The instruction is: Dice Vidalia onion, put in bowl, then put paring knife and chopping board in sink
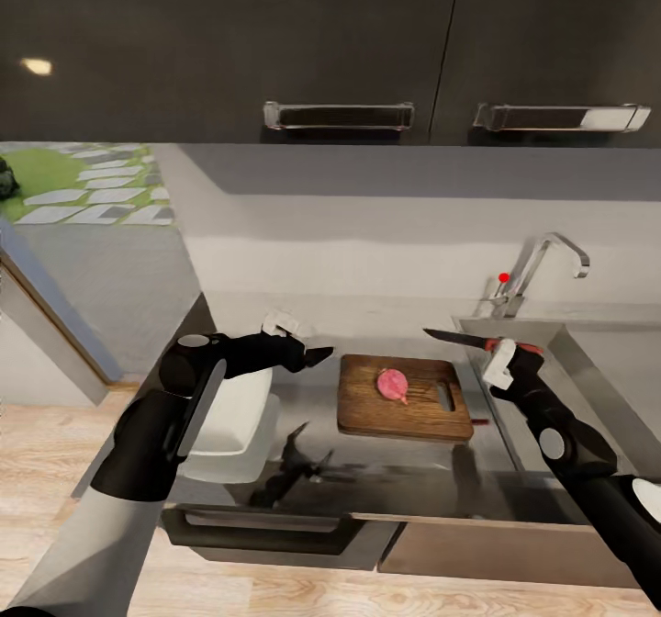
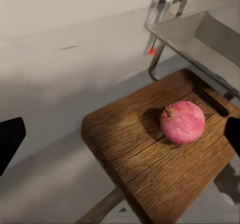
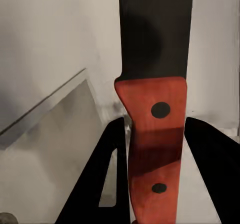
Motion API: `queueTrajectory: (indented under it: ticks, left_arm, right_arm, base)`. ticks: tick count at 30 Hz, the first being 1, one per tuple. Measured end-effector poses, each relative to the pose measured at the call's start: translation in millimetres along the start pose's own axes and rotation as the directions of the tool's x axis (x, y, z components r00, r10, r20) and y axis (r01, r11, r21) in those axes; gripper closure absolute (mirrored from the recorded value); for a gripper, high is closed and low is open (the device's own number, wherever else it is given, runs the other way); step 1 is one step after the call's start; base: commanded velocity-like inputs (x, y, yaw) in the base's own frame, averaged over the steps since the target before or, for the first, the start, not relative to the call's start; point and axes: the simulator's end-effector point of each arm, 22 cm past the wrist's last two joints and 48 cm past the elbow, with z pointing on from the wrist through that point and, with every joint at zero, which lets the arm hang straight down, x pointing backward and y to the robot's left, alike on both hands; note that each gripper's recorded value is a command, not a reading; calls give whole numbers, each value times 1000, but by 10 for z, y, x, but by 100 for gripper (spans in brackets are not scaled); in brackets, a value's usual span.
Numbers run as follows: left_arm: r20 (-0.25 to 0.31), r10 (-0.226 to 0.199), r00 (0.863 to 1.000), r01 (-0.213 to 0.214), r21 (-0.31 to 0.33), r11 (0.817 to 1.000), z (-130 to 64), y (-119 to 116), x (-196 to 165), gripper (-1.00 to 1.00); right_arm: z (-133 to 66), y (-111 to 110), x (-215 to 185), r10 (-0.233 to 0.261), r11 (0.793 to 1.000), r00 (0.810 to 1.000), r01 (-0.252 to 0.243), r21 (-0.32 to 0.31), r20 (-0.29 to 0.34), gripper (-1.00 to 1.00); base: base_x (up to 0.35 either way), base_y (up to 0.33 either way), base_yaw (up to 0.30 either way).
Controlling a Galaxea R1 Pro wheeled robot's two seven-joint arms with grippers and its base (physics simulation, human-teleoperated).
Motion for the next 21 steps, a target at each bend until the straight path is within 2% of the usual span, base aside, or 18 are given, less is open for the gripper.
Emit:
queueTrajectory:
  ticks: [6,9,15,21]
  left_arm:
    - [-1,0,1000,0,0,1000,0,0,2,-100]
    - [-2,-1,1000,1,0,1000,0,0,4,-100]
    - [-2,-1,1000,1,3,1000,-1,-7,6,-100]
    - [-2,0,1000,0,39,999,-4,-88,1,-100]
  right_arm:
    - [-13,-26,-237,-17,1000,992,18,-4,127,100]
    - [-22,-33,-277,-22,1000,987,24,-13,160,100]
    - [-28,-15,-298,-25,999,984,30,-27,177,100]
    - [-26,-29,-267,-23,999,985,29,-30,173,100]
  base:
    - [0,49,0]
    - [0,11,0]
    - [0,3,0]
    - [0,0,1]
